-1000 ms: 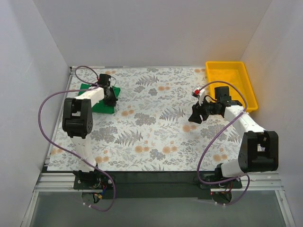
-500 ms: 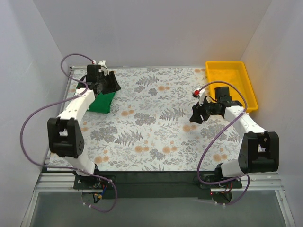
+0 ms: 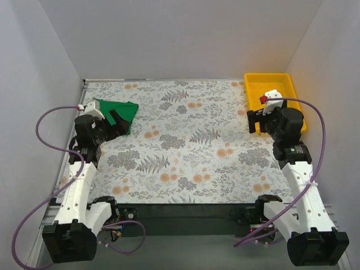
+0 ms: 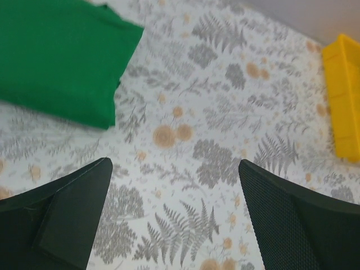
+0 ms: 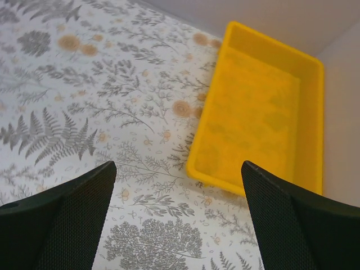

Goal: Fold and stack the t-shirts

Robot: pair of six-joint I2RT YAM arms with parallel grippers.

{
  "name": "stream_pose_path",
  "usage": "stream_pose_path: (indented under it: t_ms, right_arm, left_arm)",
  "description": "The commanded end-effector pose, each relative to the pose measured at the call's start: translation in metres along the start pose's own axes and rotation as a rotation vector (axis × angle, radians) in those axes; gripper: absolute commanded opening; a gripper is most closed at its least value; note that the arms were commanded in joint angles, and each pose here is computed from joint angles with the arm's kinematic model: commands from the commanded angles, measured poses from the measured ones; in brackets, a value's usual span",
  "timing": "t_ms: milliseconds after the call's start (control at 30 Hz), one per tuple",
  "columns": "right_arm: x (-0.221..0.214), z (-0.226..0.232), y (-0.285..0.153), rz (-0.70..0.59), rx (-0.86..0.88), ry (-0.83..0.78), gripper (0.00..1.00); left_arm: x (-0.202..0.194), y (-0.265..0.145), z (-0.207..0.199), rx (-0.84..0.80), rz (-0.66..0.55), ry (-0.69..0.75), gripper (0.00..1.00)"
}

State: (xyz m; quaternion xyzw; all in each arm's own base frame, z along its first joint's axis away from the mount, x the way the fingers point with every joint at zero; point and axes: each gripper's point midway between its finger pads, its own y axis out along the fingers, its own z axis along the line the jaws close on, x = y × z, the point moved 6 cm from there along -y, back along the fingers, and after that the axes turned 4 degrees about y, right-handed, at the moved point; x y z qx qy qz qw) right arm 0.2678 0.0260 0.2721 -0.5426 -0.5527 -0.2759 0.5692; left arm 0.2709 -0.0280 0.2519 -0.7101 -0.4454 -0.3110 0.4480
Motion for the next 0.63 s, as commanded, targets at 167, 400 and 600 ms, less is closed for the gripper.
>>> stream_pose_path:
  t_ms: [167, 400, 600]
  right_arm:
    - [-0.026, -0.025, 0.001, 0.049, -0.34, 0.285, 0.98]
    - [-0.035, -0.031, -0.002, 0.072, -0.385, 0.265, 0.98]
    - [-0.042, -0.029, 0.004, 0.105, -0.337, 0.182, 0.98]
  left_arm:
    - [-0.032, -0.019, 0.004, 0.004, -0.047, 0.066, 0.95]
    - [-0.039, -0.02, 0.004, 0.0, -0.04, 0.069, 0.96]
    - [-0.04, -0.018, 0.005, 0.0, -0.032, 0.069, 0.96]
